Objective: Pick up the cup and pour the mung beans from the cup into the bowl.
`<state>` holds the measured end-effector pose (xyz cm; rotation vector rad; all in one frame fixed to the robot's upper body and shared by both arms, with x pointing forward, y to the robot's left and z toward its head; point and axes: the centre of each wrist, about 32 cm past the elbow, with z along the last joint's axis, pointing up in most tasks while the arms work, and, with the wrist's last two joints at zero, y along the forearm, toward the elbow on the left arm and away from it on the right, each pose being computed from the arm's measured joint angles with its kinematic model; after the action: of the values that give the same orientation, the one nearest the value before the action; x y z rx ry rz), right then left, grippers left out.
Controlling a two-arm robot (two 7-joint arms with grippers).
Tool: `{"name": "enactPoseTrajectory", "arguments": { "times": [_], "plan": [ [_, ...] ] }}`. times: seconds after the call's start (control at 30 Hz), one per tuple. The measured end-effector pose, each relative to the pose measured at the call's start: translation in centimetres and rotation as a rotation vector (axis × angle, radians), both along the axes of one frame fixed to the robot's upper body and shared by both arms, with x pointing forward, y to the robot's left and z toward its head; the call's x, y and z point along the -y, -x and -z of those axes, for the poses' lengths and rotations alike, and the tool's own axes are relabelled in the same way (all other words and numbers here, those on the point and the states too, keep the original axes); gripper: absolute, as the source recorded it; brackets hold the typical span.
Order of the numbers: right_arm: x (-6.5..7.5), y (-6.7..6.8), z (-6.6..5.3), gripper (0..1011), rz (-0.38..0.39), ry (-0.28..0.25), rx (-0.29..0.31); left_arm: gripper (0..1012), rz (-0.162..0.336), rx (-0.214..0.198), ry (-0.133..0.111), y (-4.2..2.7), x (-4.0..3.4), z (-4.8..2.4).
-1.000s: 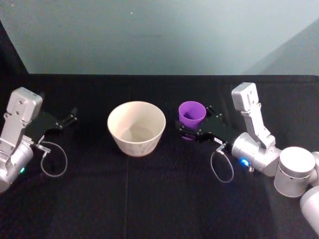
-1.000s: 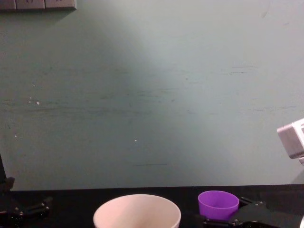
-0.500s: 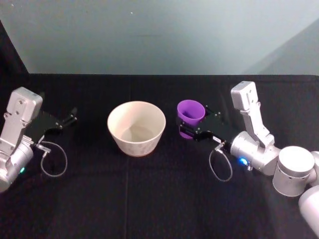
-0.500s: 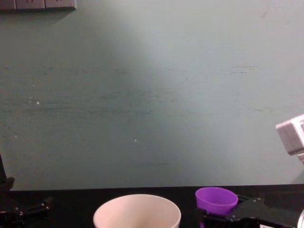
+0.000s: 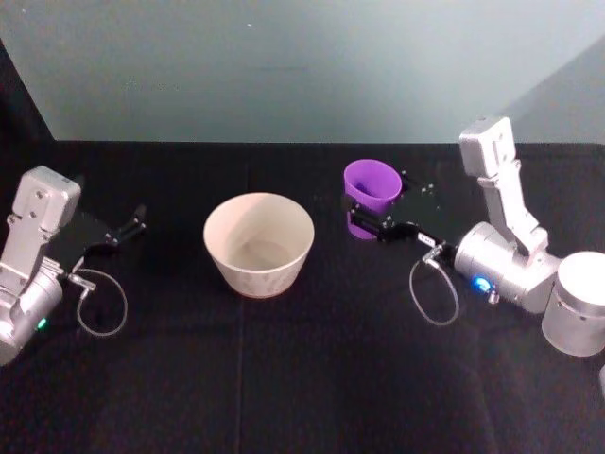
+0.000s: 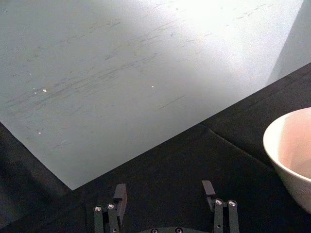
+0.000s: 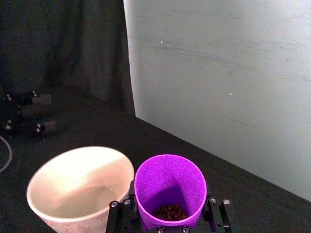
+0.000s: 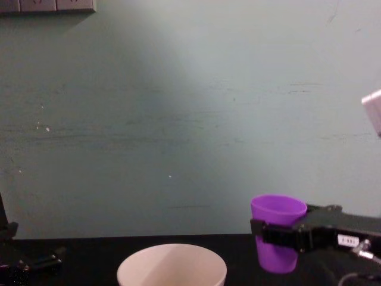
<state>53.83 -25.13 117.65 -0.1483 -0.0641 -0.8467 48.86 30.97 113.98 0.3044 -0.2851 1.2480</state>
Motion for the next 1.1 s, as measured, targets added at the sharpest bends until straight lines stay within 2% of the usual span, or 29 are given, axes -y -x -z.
{"name": "enactPoseTrajectory", "arguments": {
  "times": [0.03, 0.17, 0.3, 1.1],
  "plan": [
    [0.0, 0.0, 0.0, 721, 0.0, 0.0, 0.0, 1000, 0.0, 0.0, 0.0, 0.0, 0.0, 0.0],
    [0.2, 0.2, -1.8, 721, 0.0, 0.002, 0.002, 1000, 0.0, 0.0, 0.0, 0.0, 0.0, 0.0],
    [0.4, 0.2, -2.5, 721, -0.001, 0.002, 0.001, 1000, 0.0, 0.0, 0.0, 0.0, 0.0, 0.0],
    [0.4, 0.2, -2.3, 721, -0.001, 0.002, 0.001, 1000, 0.0, 0.0, 0.0, 0.0, 0.0, 0.0]
  ]
}}
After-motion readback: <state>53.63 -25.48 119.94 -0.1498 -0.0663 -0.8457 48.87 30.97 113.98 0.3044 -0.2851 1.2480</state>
